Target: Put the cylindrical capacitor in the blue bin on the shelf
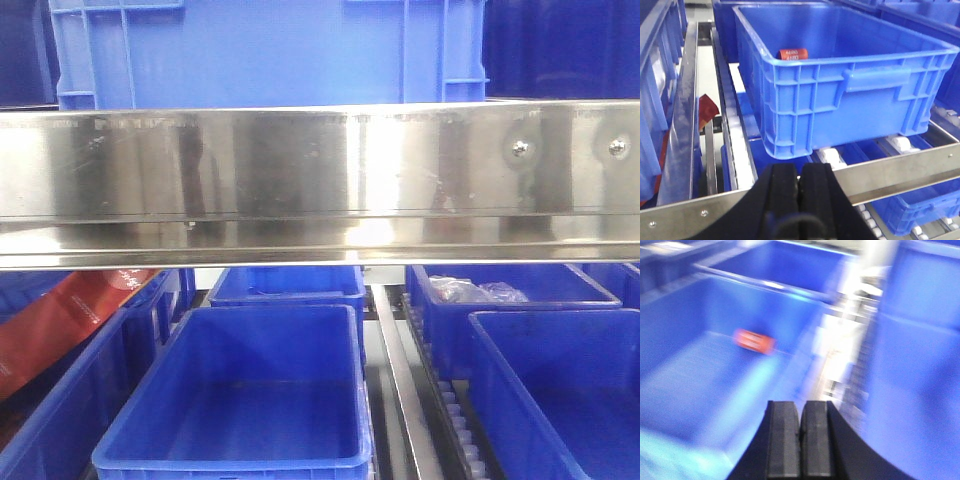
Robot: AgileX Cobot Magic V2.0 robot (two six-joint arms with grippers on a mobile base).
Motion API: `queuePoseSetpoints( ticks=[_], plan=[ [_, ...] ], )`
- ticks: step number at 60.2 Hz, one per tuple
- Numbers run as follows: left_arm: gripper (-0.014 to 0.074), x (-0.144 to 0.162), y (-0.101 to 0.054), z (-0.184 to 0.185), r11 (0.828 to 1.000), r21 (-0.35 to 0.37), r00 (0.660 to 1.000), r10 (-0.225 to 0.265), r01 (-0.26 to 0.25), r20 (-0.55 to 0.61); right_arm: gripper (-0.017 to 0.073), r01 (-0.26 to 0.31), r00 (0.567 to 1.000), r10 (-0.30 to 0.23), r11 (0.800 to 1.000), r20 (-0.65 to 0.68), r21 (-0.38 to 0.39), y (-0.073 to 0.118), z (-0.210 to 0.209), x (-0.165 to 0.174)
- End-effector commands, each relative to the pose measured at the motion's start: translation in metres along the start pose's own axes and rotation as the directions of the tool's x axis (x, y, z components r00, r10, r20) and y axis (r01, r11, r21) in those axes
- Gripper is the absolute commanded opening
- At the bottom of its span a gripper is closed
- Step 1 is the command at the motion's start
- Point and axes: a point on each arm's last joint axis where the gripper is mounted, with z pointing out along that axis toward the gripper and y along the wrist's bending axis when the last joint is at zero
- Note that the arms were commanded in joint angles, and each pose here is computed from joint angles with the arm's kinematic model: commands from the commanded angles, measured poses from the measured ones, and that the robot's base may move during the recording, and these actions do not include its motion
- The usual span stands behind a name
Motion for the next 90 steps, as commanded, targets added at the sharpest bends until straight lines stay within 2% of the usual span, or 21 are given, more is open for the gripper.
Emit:
queuePoseSetpoints(
  ticks=[1, 26, 40, 48, 90],
  plan=[
    [-0.0111, -0.002, 0.000, -0.001, 1.000, -0.004, 0.999, -0.003, 0.003, 0.034, -0.0082, -0.002, 0.999, 0.000, 0.999, 0.054, 0.034, -0.004, -0.016, 0.017],
    [-0.0111, -0.002, 0.004, -0.001, 0.999, -0.044, 0.999, 0.034, -0.032, 0.035, -0.0082, -0.012, 0.978, 0.000, 0.998, 0.209, 0.055, 0.008, -0.070, 0.154],
    [-0.0111, -0.003, 0.006, -0.001, 0.996, -0.073, 0.998, 0.060, -0.058, 0.033, -0.0082, -0.014, 0.960, -0.004, 0.998, 0.278, 0.062, 0.013, -0.089, 0.200],
    [-0.0111, -0.003, 0.008, -0.001, 0.993, -0.090, 0.997, 0.076, -0.073, 0.032, -0.0082, -0.014, 0.952, -0.006, 0.998, 0.306, 0.064, 0.013, -0.092, 0.207],
    [-0.0111, -0.003, 0.008, -0.001, 0.993, -0.092, 0.996, 0.077, -0.074, 0.032, -0.0082, -0.014, 0.951, -0.006, 0.998, 0.308, 0.064, 0.013, -0.092, 0.207]
  ],
)
